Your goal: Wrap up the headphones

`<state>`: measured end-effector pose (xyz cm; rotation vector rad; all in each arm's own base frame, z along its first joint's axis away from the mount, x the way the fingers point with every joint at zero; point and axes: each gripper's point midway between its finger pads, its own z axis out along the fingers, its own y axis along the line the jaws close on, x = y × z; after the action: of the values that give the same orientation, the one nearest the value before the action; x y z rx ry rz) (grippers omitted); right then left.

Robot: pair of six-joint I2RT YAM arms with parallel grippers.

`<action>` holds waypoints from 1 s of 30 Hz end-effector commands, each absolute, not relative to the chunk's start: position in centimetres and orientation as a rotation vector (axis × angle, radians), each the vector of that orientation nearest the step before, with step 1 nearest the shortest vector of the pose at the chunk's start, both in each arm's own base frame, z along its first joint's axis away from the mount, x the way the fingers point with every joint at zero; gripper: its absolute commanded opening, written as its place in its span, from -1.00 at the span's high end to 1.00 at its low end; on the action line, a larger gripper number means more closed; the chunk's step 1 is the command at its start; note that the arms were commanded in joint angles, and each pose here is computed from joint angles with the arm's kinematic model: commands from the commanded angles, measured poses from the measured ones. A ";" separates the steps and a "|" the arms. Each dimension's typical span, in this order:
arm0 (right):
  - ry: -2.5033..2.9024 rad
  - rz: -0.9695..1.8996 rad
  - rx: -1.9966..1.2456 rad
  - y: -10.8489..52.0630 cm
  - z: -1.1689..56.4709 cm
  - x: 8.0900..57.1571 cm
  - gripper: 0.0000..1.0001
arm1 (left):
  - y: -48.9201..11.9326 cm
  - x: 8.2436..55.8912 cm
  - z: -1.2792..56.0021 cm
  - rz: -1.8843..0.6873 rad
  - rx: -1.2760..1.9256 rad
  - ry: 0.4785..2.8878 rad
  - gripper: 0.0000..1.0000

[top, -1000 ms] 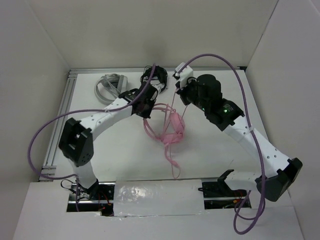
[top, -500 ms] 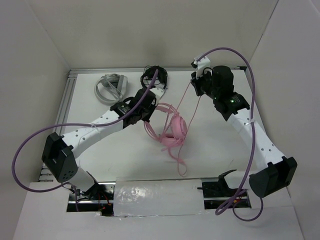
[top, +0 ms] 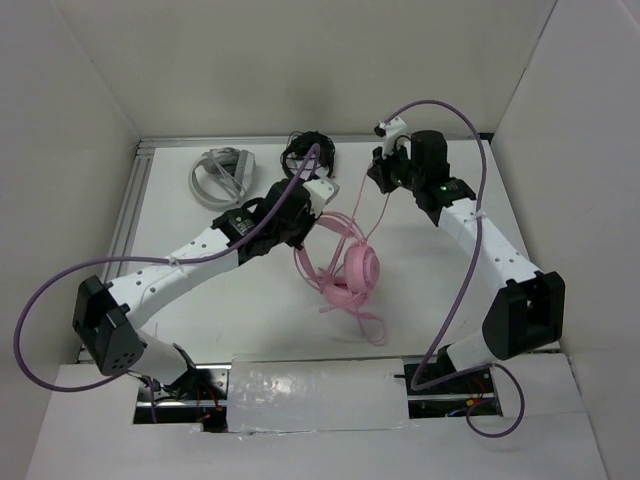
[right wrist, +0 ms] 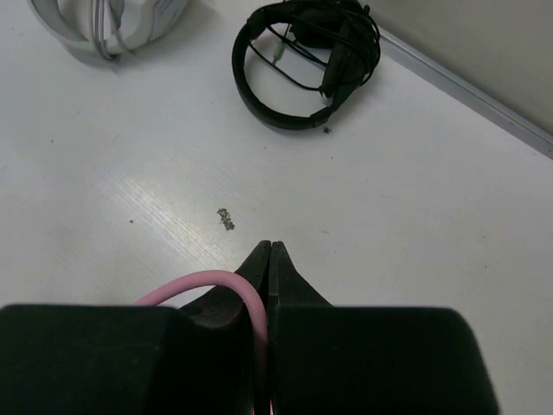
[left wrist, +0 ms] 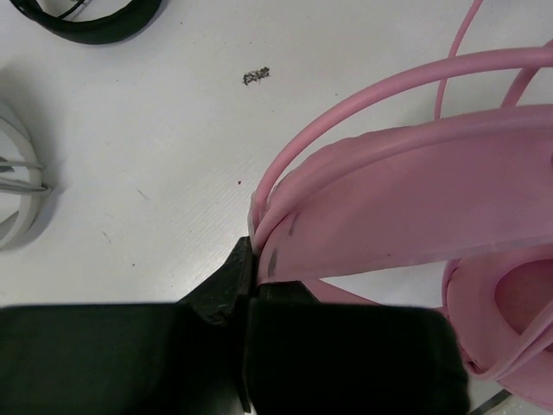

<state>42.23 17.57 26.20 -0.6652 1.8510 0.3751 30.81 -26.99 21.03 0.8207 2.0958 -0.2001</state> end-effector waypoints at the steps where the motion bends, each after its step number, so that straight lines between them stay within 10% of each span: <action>1: 1.661 0.409 -0.569 16.7 31.5 42.4 0.89 | -27.6 30.5 27.4 -0.355 0.697 1.993 1.00; 13: 1.611 0.929 -0.840 26.4 26.9 39.8 0.65 | -29.8 27.1 46.4 -0.683 0.711 1.566 1.00; 30: 1.672 1.232 -0.947 34.5 19.2 34.9 0.64 | -24.4 27.5 59.3 -0.579 0.426 1.319 1.00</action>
<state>36.47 32.29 19.61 -0.8783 1.7326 1.1530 28.83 -26.67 51.27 0.5881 1.5354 -0.5204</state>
